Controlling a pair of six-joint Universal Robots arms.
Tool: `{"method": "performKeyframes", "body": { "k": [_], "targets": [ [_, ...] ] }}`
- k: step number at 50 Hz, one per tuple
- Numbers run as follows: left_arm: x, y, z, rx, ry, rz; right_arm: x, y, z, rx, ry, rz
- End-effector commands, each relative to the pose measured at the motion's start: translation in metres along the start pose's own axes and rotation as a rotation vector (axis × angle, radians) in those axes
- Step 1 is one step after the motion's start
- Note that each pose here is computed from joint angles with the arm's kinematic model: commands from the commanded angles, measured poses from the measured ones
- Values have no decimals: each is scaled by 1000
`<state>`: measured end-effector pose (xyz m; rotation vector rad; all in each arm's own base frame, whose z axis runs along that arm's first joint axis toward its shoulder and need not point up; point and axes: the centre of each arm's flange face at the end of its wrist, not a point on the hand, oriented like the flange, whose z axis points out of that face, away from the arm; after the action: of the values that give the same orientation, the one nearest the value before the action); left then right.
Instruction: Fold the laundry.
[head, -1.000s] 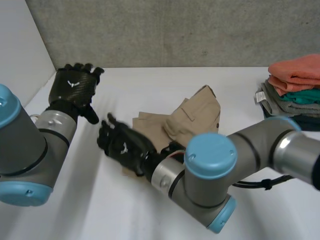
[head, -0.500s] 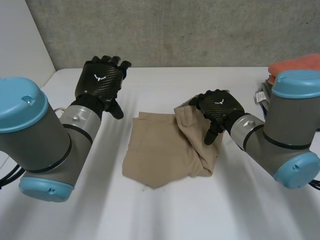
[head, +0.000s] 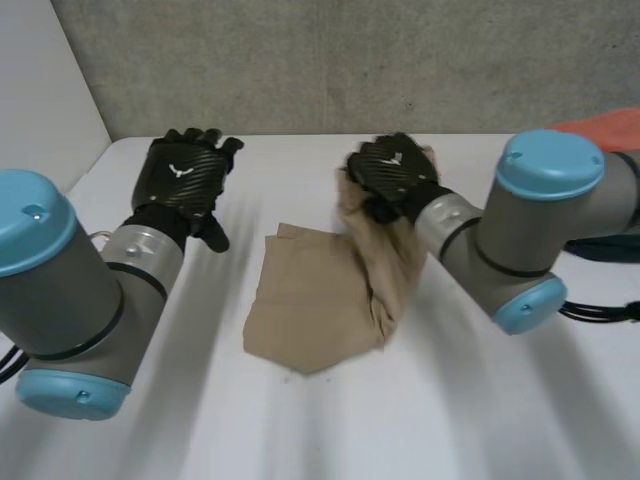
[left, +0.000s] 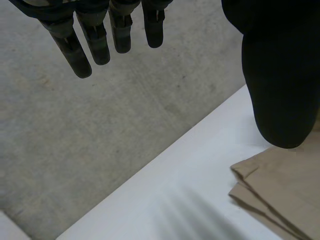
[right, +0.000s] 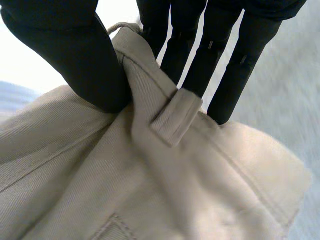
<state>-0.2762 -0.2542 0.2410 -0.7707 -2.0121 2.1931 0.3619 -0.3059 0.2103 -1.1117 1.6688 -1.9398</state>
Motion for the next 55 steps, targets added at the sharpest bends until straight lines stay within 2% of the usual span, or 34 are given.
{"method": "performKeyframes", "body": {
  "k": [1, 5, 11, 18, 20, 22, 25, 26, 31, 36, 44, 49, 55],
  "targets": [
    [-19, -1, -6, -3, -46, -2, -75, 10, -1, 50, -278, 6],
    [-20, 0, -10, -7, -48, -2, -105, 23, -7, 29, -359, -9],
    [-21, -2, -9, 4, -50, -2, -103, 28, -6, -7, -294, -47],
    [-24, -28, 1, 101, -69, -12, -74, -36, -19, 84, -180, -27],
    [-26, -34, 5, 125, -75, -18, -60, -58, -27, 100, -137, 39],
    [-24, -44, 15, 164, -55, -42, -36, -60, -33, 56, -52, 125],
    [-11, -37, 29, 162, 23, -62, -3, -45, -38, -53, 58, 219],
    [2, -33, 38, 166, 94, -75, 3, -40, -39, -85, 78, 242],
    [34, -9, 57, 110, 243, -90, 12, -12, -36, -208, 93, 328],
    [45, 28, 72, -37, 255, -98, 4, 17, -23, -286, 65, 385],
    [53, 76, 65, -282, 238, -79, -12, 57, -13, -389, 7, 438],
    [56, 94, 60, -362, 236, -59, -17, 77, -13, -441, 21, 426],
    [63, 98, 53, -409, 262, -14, -19, 89, -15, -480, 19, 297]
  ]
}}
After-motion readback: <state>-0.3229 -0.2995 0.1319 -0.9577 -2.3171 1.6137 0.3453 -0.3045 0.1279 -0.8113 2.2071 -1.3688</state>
